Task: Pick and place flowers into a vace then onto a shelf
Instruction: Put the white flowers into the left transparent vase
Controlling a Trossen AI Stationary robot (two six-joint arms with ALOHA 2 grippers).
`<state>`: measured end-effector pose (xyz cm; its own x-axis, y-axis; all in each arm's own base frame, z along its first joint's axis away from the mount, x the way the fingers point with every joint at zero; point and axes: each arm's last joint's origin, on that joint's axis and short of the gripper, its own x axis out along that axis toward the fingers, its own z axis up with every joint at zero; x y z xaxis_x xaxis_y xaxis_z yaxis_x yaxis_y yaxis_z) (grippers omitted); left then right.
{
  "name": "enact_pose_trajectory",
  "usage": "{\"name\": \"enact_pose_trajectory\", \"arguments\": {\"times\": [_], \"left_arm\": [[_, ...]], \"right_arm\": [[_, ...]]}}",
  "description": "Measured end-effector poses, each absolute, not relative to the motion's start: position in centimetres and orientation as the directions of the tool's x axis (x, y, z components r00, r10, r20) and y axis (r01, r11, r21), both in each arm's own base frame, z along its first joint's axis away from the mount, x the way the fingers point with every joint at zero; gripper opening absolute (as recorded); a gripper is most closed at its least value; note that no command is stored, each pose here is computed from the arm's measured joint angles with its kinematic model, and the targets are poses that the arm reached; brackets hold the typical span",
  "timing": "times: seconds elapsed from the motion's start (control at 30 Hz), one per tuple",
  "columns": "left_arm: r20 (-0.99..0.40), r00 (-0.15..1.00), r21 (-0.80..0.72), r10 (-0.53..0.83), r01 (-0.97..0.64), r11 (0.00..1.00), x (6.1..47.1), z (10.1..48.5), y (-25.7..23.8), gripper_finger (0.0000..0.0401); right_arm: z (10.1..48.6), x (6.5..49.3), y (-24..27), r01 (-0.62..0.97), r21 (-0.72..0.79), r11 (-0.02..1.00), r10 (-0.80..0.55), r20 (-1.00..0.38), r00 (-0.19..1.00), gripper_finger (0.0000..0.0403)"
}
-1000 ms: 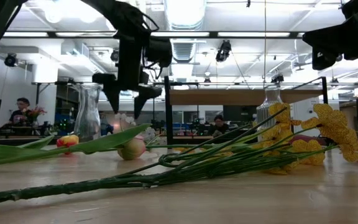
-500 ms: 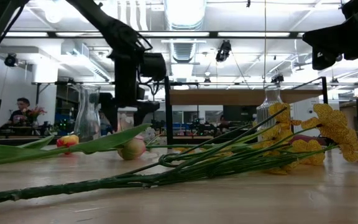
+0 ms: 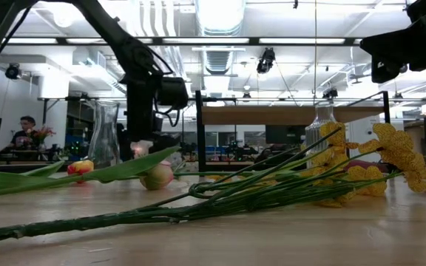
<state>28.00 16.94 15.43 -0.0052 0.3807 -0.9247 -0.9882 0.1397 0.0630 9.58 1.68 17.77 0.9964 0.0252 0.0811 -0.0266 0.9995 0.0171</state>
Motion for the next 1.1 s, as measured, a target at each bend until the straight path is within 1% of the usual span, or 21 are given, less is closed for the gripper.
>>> {"name": "enact_pose_trajectory", "arguments": {"times": [0.33,0.6,0.63,0.83,0.97,1.1], "left_arm": [[-0.914,0.028,0.027,0.405,-0.991,0.130,28.1,15.6,17.7,0.0127],[-0.912,0.025,0.028,0.409,-0.992,0.122,27.8,15.6,18.2,0.0014],[-0.911,0.023,0.029,0.411,-0.992,0.121,27.8,15.6,18.3,0.0008],[-0.906,0.031,0.022,0.421,-0.993,0.120,27.8,15.9,18.3,0.0002],[-0.890,0.045,0.008,0.455,-0.994,0.113,27.7,16.9,18.3,0.0001],[-0.870,0.088,-0.037,0.485,-0.993,0.113,27.4,18.6,18.1,0.0001]], "right_arm": [[17.8,9.6,1.7,-0.027,0.017,0.999,0.025,0.081,0.996,0.0013],[17.8,9.6,1.7,-0.027,0.017,1.000,0.025,0.081,0.996,0.0013],[17.8,9.6,1.7,-0.027,0.016,1.000,0.025,0.081,0.996,0.0013],[17.8,9.6,1.7,-0.026,0.014,1.000,0.025,0.081,0.996,0.0013],[17.8,9.6,1.7,-0.026,0.014,1.000,0.025,0.081,0.996,0.0013],[17.8,9.6,1.7,-0.026,0.014,1.000,0.025,0.081,0.996,0.0013]]}}
